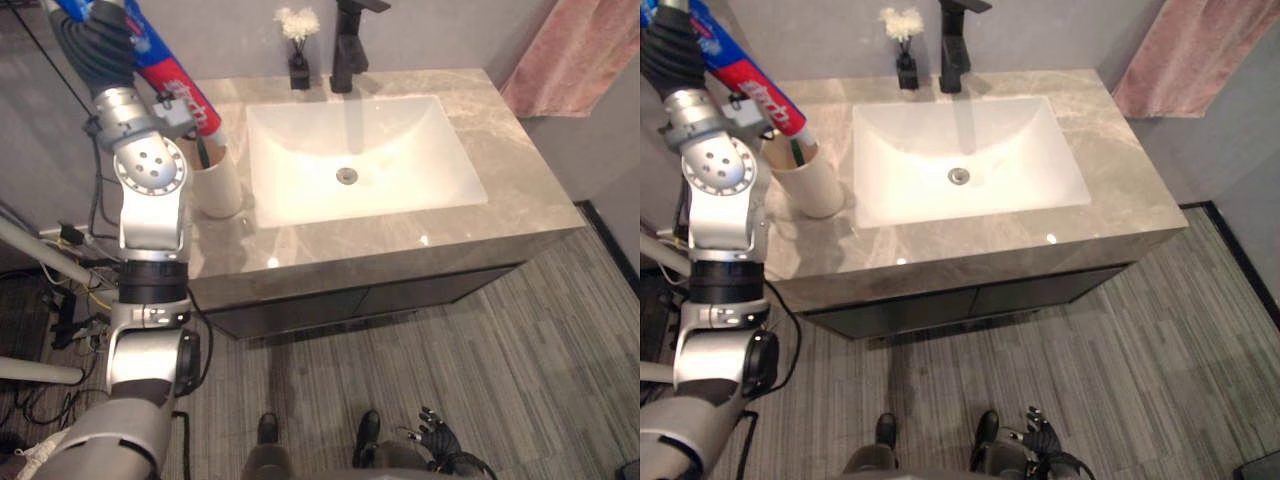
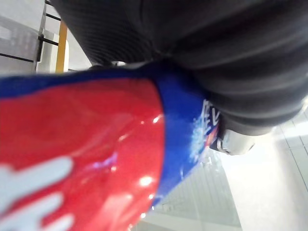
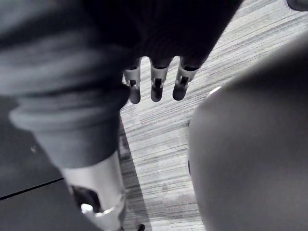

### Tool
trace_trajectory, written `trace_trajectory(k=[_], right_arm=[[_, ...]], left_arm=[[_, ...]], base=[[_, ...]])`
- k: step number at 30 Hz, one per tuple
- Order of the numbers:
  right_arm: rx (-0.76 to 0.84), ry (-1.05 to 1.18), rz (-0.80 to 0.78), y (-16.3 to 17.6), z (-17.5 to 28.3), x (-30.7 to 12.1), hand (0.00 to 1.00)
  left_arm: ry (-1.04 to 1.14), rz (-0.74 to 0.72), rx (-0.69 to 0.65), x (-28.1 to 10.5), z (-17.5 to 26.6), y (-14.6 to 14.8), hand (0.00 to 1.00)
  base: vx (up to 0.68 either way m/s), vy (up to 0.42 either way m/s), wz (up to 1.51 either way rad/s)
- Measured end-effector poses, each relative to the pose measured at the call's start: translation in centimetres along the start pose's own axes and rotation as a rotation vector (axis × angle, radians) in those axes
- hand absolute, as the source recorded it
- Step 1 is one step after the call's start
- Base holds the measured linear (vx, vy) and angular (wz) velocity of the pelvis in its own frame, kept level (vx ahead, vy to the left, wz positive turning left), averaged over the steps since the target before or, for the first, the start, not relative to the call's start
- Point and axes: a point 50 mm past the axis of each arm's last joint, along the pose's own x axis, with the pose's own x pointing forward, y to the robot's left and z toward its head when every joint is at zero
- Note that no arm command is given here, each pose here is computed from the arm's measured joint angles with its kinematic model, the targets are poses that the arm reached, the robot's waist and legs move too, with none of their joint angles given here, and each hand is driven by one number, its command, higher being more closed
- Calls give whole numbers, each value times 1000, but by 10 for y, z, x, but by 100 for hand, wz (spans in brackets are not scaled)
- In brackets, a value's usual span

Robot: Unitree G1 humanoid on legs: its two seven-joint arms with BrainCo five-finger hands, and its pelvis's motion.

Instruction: Organize washtable

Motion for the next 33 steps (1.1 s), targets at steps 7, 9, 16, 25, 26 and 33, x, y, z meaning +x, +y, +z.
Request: trace_trajectory(k=[7,9,16,25,26,33], right_arm=[[7,-14,1,0,3,1,0],[10,-14,1,0,3,1,0],[12,-21,3,0,6,2,0],[24,-23,1,0,6,2,0],[23,-23,0,-1,6,2,0],[17,-36,-2,-2,10,3,0]], left_arm=[[8,19,14,3,-3,6,100],[12,20,23,3,-4,7,100],[12,18,40,5,-6,10,100],[50,-14,65,-5,-18,14,100],[50,-15,66,-5,-18,14,100],[54,-43,71,-10,-21,15,100]], base=[[0,0,0],[0,0,0],[0,0,0],[0,0,0],[0,0,0],[0,0,1]])
